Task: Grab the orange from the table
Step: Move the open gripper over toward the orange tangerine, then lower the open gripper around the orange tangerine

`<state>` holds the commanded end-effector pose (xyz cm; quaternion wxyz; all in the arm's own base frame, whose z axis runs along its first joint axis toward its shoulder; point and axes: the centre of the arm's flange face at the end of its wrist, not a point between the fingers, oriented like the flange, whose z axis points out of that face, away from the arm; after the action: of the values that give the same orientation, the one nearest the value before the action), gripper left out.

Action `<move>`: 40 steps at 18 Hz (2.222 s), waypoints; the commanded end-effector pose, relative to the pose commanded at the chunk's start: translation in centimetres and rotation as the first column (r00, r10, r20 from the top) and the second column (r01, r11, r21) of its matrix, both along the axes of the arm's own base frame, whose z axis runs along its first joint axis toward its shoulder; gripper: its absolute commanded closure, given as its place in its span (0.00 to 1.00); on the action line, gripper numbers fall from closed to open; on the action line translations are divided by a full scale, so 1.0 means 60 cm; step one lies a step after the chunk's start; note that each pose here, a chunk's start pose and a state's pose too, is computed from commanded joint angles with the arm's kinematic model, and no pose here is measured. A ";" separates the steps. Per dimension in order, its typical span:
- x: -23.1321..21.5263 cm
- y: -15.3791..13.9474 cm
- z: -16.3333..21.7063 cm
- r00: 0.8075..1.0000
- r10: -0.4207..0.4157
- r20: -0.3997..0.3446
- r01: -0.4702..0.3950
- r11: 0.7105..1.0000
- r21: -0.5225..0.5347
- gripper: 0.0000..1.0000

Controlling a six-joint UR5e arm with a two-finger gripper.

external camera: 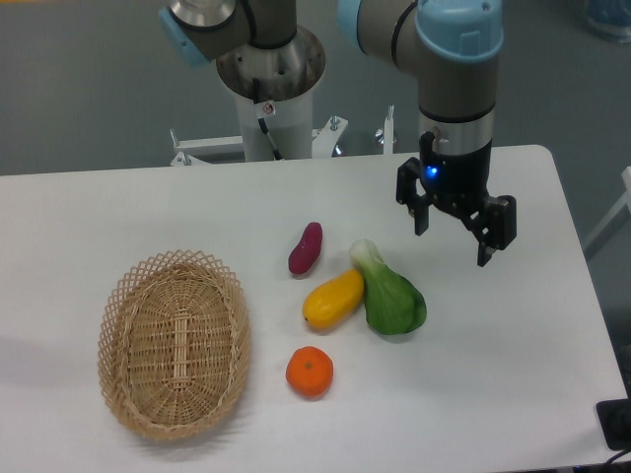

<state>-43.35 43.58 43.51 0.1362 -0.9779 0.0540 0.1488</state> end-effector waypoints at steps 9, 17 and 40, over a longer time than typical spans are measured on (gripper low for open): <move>0.046 0.082 -0.091 0.986 0.111 0.124 -0.111 0.994 -0.008 0.00; 0.107 0.182 -0.238 0.930 0.233 0.284 -0.219 0.972 -0.082 0.00; 0.141 0.241 -0.400 0.935 0.200 0.293 -0.176 0.979 -0.105 0.00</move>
<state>-34.89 58.07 19.49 0.0903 -0.9943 -0.0557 0.0076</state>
